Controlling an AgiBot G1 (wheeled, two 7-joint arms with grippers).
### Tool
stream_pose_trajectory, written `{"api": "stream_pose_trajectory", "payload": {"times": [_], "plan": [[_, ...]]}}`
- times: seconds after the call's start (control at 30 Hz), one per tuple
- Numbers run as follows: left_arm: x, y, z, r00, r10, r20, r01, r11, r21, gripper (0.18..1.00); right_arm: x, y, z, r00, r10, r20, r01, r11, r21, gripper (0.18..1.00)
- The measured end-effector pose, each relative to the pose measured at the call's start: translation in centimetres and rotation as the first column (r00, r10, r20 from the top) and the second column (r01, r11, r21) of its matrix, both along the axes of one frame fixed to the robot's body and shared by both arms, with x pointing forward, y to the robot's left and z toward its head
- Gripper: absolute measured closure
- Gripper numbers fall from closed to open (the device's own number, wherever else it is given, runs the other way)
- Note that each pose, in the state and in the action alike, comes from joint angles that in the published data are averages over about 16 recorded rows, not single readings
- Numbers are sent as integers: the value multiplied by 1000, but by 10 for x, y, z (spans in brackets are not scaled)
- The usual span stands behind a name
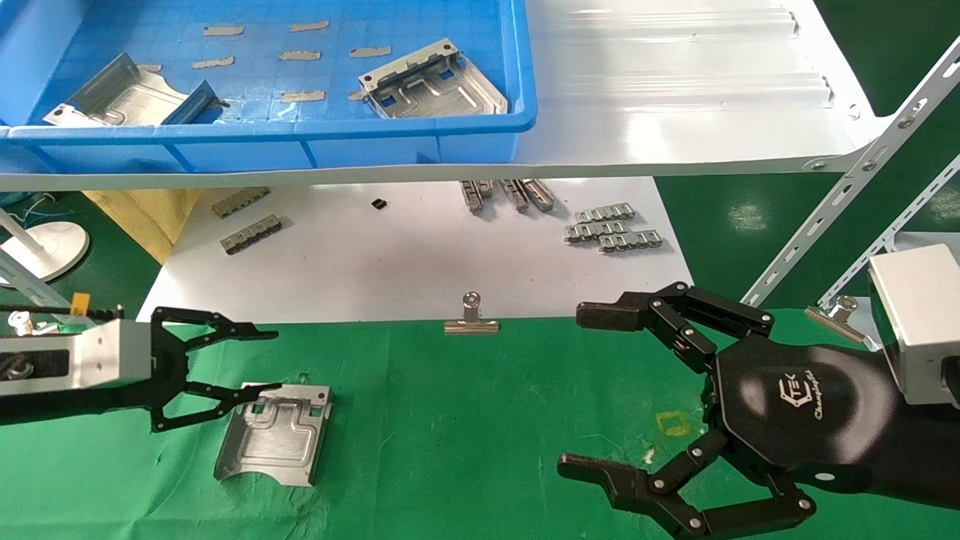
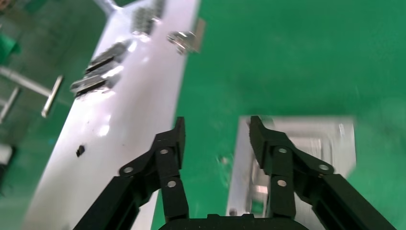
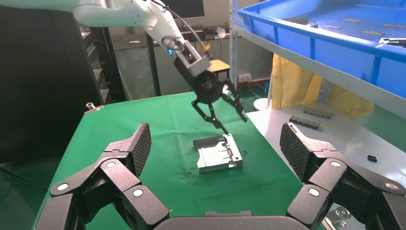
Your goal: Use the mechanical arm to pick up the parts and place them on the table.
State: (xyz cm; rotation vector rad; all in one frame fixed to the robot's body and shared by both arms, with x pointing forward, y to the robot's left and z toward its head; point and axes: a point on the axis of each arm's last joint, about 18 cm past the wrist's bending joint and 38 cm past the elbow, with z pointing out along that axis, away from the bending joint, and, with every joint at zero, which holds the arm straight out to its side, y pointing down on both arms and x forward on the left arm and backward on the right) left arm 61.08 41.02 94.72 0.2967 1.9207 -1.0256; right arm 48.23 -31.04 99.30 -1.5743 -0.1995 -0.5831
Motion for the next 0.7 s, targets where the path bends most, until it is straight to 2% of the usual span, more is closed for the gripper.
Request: {"api": "stream_pose_trajectory", "payload": {"times": [0.27,0.4,0.7], "plan": [[-3,0,3,998,11,-60,-20,988,-151,550,0,0,0,1000,0,0,0,1000,0,179],[-3,0,3,998,9,-67,-21,985,-173,449,0,0,0,1000,0,0,0,1000,0,179],[-6,-10,6,997,-26,-72,12,982,-190,302,0,0,0,1000,0,0,0,1000,0,179]]}}
